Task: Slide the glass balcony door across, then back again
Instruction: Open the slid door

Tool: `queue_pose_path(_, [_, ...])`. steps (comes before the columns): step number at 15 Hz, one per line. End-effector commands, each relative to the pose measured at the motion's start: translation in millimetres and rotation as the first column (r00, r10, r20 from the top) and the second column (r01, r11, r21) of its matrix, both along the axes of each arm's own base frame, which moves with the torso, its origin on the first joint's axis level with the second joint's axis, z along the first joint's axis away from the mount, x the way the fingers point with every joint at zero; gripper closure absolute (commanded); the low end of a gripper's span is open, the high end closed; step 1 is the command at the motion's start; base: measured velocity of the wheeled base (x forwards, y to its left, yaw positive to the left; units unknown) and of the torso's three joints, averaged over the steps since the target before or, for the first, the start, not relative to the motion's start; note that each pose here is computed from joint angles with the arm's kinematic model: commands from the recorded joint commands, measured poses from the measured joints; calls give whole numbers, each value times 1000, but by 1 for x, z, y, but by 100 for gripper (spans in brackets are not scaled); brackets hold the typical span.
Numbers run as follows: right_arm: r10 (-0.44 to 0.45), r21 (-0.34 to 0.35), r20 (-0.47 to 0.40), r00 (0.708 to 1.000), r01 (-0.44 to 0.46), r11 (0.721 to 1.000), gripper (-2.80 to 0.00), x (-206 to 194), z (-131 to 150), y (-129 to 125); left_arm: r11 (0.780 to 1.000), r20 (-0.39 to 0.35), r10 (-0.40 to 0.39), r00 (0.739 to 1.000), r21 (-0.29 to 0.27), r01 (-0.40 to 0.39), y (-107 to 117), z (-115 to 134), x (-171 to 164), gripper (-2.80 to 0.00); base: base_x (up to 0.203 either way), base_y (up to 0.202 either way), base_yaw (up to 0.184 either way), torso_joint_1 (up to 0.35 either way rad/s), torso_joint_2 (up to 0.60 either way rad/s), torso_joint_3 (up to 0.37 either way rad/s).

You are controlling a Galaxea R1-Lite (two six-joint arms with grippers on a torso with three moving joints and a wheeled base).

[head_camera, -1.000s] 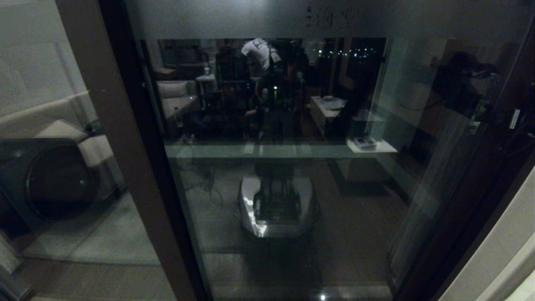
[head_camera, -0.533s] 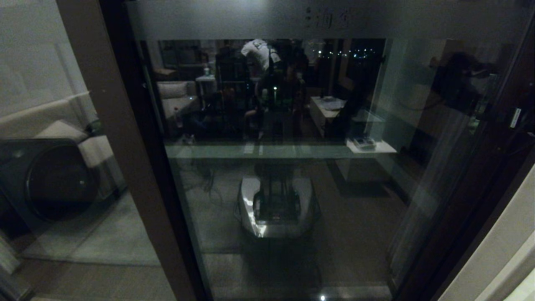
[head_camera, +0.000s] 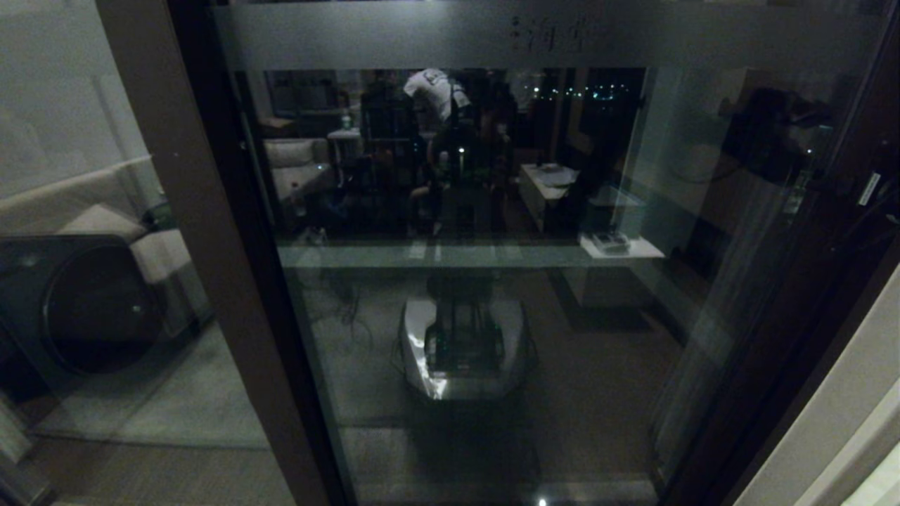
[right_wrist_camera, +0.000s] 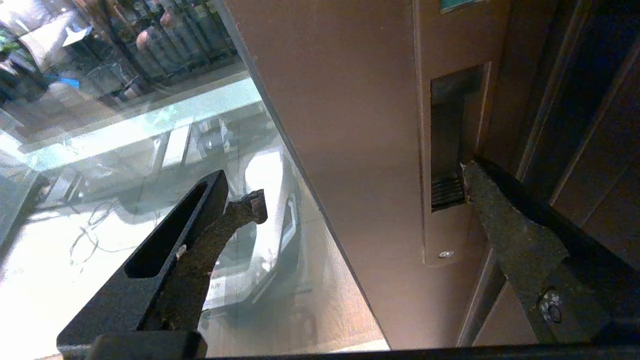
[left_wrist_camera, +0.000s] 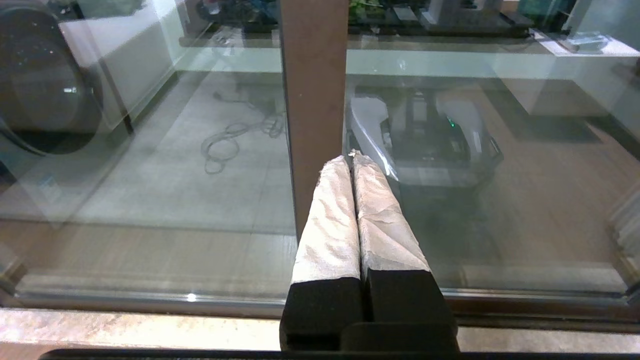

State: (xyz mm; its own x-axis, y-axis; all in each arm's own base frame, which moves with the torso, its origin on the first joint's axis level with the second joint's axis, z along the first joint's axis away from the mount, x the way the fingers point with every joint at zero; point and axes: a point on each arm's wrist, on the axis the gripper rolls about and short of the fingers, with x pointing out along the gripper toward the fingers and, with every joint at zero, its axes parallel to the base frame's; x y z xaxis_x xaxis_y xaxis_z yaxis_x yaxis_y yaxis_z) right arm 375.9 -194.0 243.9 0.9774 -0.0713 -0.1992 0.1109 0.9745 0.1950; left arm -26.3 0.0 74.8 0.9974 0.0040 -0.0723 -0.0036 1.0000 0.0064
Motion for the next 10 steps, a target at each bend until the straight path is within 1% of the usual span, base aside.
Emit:
queue_pose_path(1, [4, 4, -6, 1000, -4, 1000, -280, 1, -3, 0, 1000, -1, 1, 1000, 0, -1, 0, 0, 0, 0, 0, 0, 0, 0, 0, 0])
queue_pose_path(6, [-2, -8, -1, 1000, 2, 1000, -280, -8, 6, 3, 1000, 0, 1, 1000, 0, -1, 0, 0, 0, 0, 0, 0, 0, 0, 0, 0])
queue_pose_path(10, [8, -45, -25, 1000, -9, 999, -280, -29, 21, 14, 1000, -1, 1, 1000, 0, -1, 0, 0, 0, 0, 0, 0, 0, 0, 0, 0])
